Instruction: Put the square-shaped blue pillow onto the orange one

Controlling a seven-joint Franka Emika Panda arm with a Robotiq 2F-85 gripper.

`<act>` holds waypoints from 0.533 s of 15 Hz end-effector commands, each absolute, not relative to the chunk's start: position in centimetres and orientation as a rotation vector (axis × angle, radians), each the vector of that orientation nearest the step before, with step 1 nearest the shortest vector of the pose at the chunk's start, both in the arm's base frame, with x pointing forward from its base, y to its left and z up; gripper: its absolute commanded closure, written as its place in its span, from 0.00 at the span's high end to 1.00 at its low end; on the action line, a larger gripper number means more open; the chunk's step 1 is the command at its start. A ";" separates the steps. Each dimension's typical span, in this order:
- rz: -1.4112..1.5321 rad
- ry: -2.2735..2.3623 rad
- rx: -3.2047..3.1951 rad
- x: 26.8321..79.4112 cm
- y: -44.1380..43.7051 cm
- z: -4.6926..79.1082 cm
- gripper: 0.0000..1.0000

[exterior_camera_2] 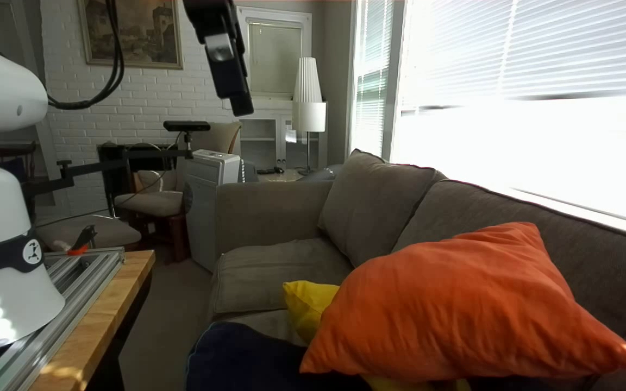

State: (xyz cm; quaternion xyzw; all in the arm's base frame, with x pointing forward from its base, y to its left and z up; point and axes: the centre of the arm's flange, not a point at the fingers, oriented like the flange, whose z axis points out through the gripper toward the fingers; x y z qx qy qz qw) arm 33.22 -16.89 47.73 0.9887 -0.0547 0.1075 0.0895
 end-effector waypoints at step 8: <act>0.640 -0.181 2.743 35.4 -21.6 43.9 1.00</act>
